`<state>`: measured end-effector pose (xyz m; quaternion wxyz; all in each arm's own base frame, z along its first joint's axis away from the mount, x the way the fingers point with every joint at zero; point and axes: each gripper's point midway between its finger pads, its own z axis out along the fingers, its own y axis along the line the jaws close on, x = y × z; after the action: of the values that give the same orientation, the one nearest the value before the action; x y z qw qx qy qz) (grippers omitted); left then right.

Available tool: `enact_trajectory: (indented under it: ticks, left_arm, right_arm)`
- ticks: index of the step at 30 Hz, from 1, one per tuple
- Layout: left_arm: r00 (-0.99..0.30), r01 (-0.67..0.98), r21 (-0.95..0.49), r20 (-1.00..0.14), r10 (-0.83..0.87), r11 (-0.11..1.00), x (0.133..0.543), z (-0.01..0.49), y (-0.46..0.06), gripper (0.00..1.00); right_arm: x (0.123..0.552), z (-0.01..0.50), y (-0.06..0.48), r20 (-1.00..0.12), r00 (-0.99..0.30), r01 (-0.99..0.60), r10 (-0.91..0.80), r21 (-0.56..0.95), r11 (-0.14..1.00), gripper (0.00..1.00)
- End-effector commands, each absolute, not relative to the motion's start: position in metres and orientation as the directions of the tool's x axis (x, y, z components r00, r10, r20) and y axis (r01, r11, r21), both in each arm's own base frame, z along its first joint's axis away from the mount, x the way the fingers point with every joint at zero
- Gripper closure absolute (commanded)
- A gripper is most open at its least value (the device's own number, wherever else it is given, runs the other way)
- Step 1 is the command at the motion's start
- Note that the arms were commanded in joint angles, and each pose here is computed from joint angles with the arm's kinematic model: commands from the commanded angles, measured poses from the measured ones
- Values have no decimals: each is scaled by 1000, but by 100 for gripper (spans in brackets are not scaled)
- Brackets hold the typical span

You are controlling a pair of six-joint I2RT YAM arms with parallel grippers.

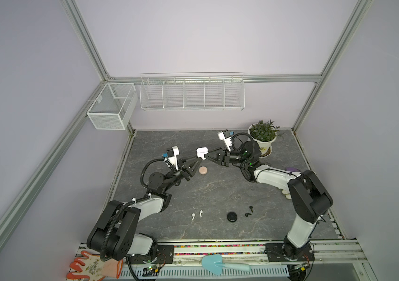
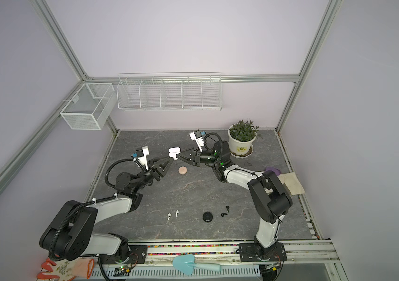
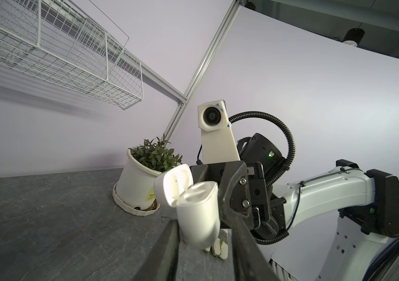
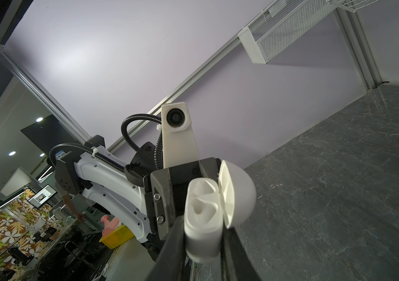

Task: Insert wireless bluetooth earbuds into charging case
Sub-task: Pass the charging case.

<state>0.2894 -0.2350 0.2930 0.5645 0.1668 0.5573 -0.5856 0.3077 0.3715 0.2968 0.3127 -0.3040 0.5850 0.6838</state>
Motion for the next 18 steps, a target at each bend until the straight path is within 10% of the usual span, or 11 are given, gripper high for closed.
enact_trajectory:
  ticks: [1, 18]
  left_arm:
    - [-259, 873, -418, -834, -486, 252, 290, 307, -234, 65]
    - [-274, 869, -430, -829, -487, 244, 292, 306, -236, 88]
  right_arm:
    - [296, 307, 372, -805, -590, -803, 62, 577, -151, 88]
    - [293, 302, 377, -800, -598, -795, 45, 584, -163, 88]
